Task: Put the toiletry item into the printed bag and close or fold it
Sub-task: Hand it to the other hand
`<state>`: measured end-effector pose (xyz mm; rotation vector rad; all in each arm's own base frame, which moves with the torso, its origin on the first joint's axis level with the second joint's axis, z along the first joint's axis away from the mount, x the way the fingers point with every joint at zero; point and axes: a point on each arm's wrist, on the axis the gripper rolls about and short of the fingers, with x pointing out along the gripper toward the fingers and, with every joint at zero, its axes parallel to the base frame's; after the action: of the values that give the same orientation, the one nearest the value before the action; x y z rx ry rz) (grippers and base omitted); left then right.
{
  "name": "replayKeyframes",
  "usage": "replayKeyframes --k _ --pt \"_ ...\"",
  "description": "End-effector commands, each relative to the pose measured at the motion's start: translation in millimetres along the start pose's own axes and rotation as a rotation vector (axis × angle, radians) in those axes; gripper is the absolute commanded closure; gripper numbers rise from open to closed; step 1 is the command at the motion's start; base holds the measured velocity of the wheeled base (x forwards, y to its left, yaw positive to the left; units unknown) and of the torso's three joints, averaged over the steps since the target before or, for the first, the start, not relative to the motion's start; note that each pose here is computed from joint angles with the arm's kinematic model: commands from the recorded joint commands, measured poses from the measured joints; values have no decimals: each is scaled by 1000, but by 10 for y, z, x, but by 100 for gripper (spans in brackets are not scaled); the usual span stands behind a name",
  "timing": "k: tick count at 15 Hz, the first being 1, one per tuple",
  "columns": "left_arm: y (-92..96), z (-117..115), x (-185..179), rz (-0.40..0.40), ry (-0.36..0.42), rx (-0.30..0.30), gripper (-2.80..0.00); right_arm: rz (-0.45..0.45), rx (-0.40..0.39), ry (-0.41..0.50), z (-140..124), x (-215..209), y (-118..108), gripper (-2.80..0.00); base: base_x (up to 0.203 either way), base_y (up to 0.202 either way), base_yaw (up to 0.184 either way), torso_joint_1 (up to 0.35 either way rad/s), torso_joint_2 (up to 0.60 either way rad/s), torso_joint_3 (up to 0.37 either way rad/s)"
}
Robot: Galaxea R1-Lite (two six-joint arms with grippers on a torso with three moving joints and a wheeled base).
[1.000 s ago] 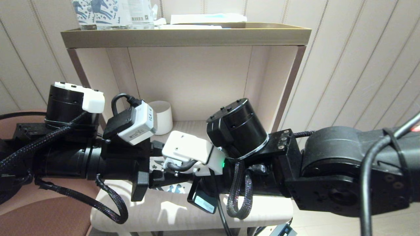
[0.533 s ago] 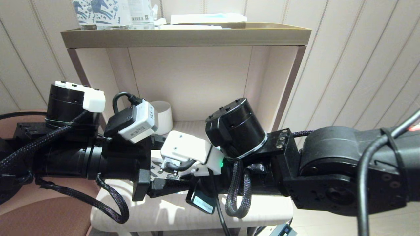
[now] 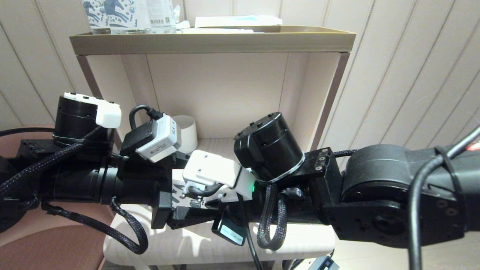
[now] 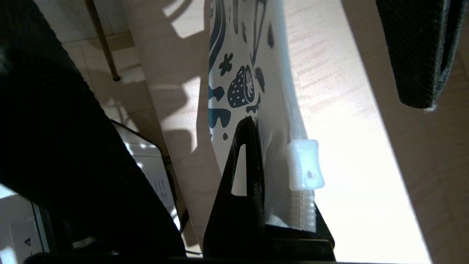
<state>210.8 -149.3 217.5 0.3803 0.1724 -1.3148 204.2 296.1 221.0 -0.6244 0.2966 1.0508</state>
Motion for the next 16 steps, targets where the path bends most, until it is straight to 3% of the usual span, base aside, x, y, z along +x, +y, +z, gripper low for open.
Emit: replayKeyframes --k 1,5,6,16 --pt "5 20 -3 -2 -9 3 -280 2 -2 3 -5 15 2 0 0 0 0 0 0 0" --pt "-3 17 6 -16 -12 -1 -280 1 -1 1 -1 14 0 0 0 0 0 0 0 0" --pt "-4 17 6 -18 -13 -1 0 1 -1 2 -2 17 1 0 0 0 0 0 0 0" --pt "3 1 25 -27 -11 -4 0 -3 -1 -5 -14 43 5 0 0 0 0 0 0 0"
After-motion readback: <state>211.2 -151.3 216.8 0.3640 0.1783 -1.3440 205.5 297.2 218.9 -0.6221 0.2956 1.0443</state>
